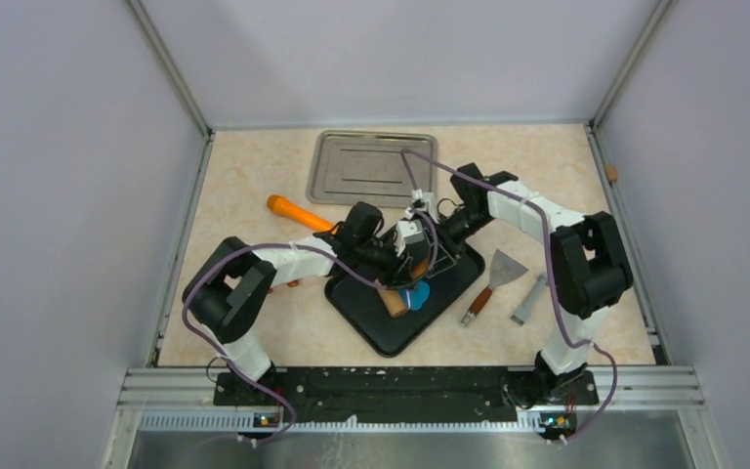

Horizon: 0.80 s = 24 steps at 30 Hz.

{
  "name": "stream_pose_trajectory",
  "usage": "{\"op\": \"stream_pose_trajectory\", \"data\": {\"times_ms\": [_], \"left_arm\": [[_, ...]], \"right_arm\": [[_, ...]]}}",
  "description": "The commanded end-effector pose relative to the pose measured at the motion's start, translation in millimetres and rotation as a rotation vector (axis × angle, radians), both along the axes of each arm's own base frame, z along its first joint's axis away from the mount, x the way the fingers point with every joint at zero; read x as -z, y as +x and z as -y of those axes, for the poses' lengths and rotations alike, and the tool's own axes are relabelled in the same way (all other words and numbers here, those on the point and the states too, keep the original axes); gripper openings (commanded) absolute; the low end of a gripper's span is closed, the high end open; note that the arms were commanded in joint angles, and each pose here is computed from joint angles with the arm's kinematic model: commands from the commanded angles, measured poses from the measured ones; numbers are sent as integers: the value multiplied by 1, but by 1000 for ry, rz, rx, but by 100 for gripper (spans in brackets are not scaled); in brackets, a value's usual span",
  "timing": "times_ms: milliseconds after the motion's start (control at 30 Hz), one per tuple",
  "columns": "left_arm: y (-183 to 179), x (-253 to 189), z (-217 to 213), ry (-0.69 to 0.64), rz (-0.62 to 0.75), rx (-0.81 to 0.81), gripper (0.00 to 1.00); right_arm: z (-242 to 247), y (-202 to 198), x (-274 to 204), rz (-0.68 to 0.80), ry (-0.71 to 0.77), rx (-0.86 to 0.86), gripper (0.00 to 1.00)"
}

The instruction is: Roll out the dumpling wrappers from the dough

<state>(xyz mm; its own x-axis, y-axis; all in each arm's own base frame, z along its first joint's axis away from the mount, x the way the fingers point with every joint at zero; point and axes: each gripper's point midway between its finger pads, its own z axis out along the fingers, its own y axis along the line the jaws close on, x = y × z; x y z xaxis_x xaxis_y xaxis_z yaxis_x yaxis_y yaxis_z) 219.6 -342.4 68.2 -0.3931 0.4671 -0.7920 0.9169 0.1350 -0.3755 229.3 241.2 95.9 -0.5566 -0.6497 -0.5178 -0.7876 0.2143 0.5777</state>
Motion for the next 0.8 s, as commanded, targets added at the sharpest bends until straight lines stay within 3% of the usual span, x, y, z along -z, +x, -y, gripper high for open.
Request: {"op": "stream_pose_trajectory", "data": {"times_ms": [0,167,300,767], "left_arm": [[12,-20,0,20,76,-48,0],[23,-42,21,-48,107,-21,0],[23,-36,36,-56,98,7,0],[22,32,69,-27,30,49,0]], "right_arm": [[-19,10,-32,124,-8,-35,0],[4,6,-47,137,-64,-10,0],[22,-4,-39,121,-113,19,0],[58,-11,3,78,-284,109,0]]}}
